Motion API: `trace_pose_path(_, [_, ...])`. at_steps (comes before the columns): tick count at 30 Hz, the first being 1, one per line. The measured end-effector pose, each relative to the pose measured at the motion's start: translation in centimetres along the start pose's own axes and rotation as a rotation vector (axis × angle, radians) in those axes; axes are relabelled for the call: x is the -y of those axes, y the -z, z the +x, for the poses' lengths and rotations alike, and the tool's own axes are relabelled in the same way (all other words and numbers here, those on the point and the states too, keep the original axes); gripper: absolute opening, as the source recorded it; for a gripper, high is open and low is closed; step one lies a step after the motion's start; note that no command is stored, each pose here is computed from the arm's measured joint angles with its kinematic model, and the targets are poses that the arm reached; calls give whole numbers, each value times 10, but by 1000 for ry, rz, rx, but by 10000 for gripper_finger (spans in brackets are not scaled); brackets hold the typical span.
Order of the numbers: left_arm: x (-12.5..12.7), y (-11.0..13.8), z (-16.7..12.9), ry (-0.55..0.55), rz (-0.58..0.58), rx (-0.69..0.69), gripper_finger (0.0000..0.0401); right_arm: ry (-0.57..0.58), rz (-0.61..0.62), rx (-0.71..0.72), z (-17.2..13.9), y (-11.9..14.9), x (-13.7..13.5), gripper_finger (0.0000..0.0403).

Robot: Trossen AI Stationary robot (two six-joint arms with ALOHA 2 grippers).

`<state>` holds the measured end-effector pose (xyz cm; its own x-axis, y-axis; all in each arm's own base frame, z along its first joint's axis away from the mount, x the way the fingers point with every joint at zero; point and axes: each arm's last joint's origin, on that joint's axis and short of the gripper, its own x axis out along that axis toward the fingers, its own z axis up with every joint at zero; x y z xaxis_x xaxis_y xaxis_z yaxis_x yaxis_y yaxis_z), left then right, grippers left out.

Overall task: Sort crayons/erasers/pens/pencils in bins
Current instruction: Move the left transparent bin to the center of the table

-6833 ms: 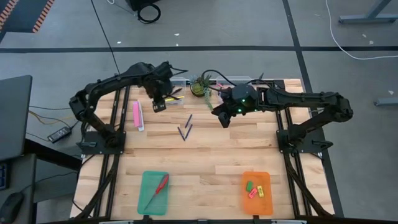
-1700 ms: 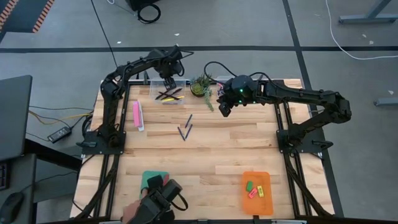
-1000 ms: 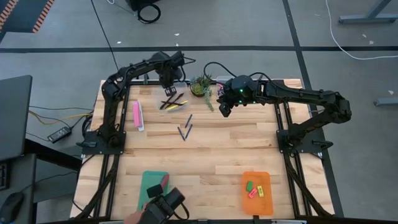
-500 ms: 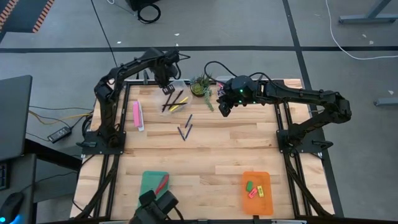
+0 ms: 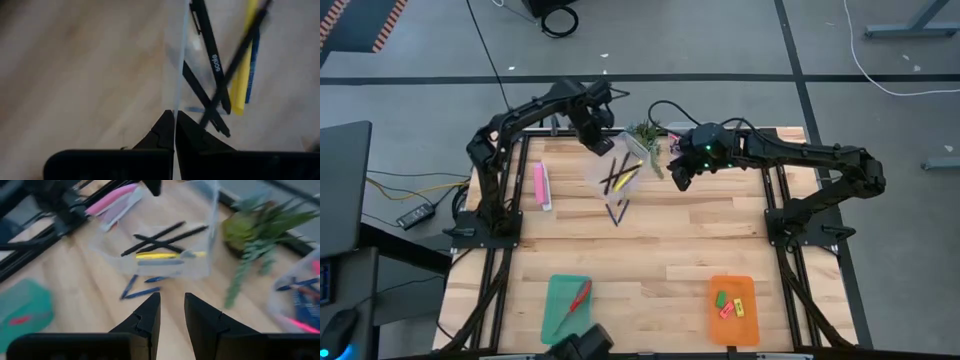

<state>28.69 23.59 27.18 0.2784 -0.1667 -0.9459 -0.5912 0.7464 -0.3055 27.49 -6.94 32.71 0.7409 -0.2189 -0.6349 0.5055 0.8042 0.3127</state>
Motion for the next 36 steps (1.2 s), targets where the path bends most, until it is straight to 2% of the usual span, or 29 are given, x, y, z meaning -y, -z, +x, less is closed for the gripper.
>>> trace_pose_path(3, [18,1,5,51,22,-17,6,-69,-6,-29,-5,3,-6,94])
trace_pose_path(8, [55,3,16,62,56,-29,6,-134,-36,-31,-22,9,-17,94])
trace_pose_path(10, [73,4,22,71,73,-17,6,-165,-109,-24,-28,12,-25,94])
trace_pose_path(16, [127,7,36,124,106,48,6,-290,-456,-48,-33,35,-61,94])
trace_pose_path(21, [159,12,51,157,138,61,5,-286,-582,-92,-22,54,-82,94])
trace_pose_path(28, [177,18,81,138,252,-9,5,-316,-598,-205,-1,63,-83,117])
trace_pose_path(36, [170,8,125,74,270,-60,9,-330,-661,-275,26,73,-88,134])
